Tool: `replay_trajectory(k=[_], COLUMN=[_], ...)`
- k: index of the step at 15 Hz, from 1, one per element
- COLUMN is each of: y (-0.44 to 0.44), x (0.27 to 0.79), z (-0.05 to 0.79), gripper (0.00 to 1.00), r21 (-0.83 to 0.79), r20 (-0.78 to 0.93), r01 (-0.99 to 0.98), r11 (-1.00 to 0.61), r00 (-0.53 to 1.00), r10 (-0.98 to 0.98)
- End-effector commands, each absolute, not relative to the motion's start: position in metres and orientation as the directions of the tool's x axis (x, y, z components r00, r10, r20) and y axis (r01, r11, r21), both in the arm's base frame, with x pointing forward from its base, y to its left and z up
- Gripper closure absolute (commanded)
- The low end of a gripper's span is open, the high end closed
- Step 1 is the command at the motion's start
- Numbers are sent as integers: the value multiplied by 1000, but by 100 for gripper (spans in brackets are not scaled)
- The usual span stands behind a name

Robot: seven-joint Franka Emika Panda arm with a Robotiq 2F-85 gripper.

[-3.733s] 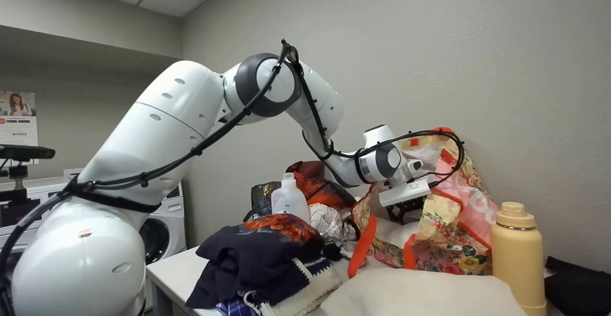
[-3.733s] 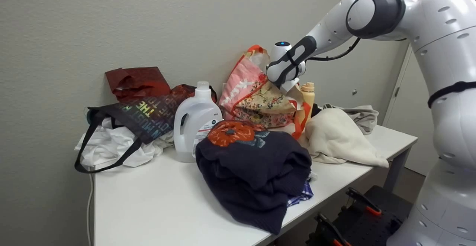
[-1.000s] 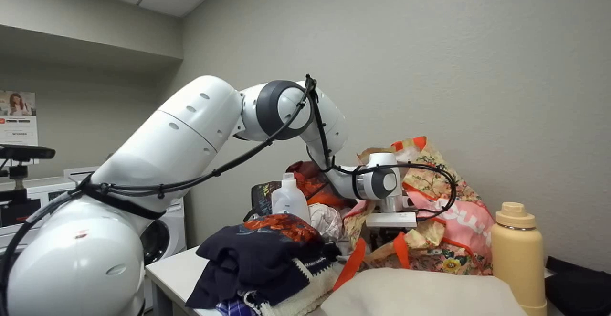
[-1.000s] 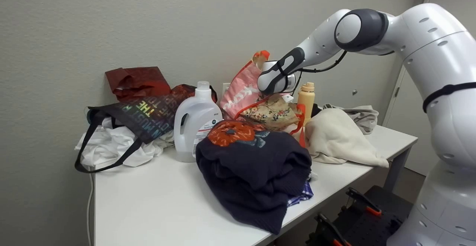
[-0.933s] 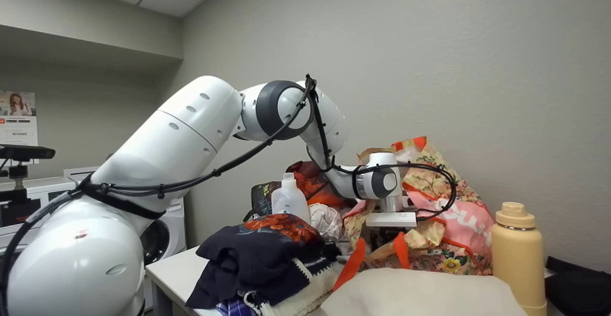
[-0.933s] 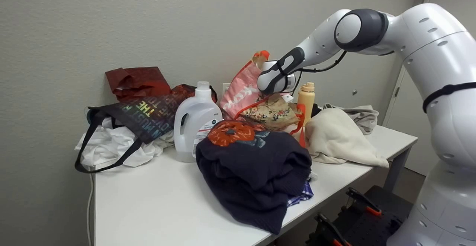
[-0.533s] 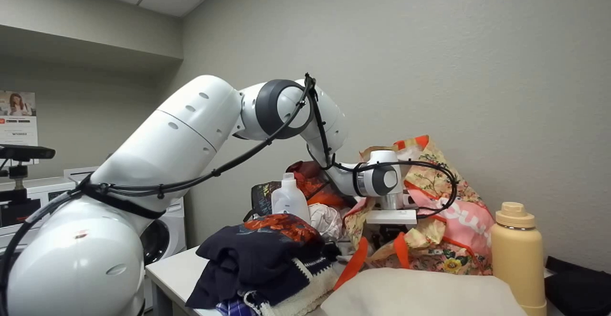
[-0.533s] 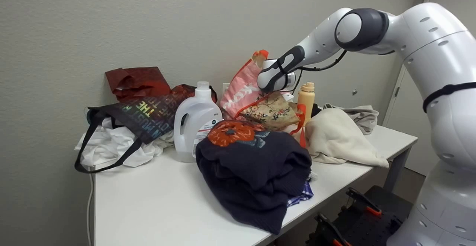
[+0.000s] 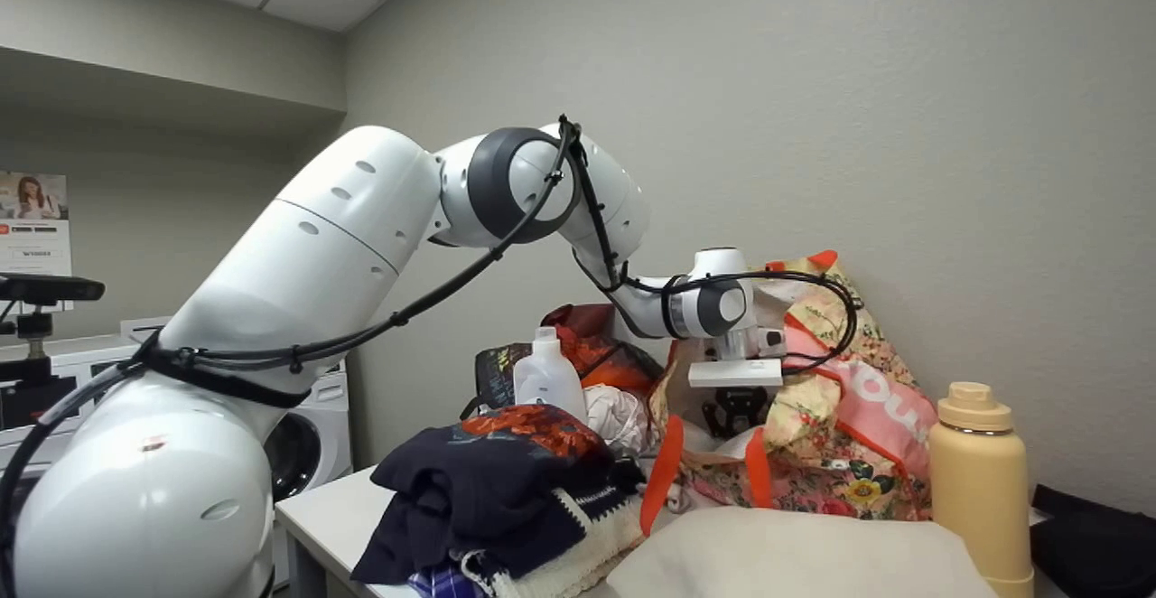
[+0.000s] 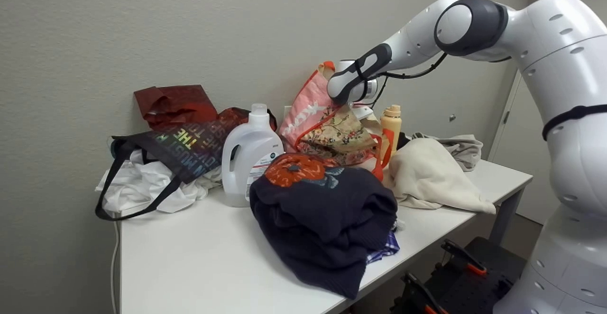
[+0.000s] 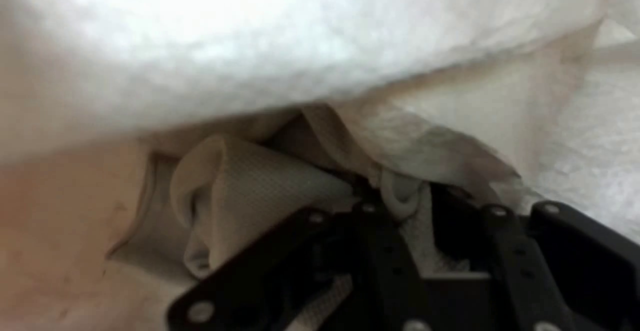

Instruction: Take the grey clothing out of the pink bag

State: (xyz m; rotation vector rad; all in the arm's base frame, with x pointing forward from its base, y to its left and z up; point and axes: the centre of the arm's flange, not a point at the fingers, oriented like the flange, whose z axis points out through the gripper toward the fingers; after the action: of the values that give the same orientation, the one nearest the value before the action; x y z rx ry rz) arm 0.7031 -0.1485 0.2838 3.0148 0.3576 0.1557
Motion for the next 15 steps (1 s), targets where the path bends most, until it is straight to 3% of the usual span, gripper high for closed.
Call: replay_trajectory(k=[1,8,15], y=[-134,-111,-113], x=[698,694,678], z=[340,439,529], gripper=[95,95,95], r21=[126,226,313], r20=[188,316,421], r01=[275,339,272], r11=[-953,-913,-910], r00=[937,861,819], r10=[296,398,389])
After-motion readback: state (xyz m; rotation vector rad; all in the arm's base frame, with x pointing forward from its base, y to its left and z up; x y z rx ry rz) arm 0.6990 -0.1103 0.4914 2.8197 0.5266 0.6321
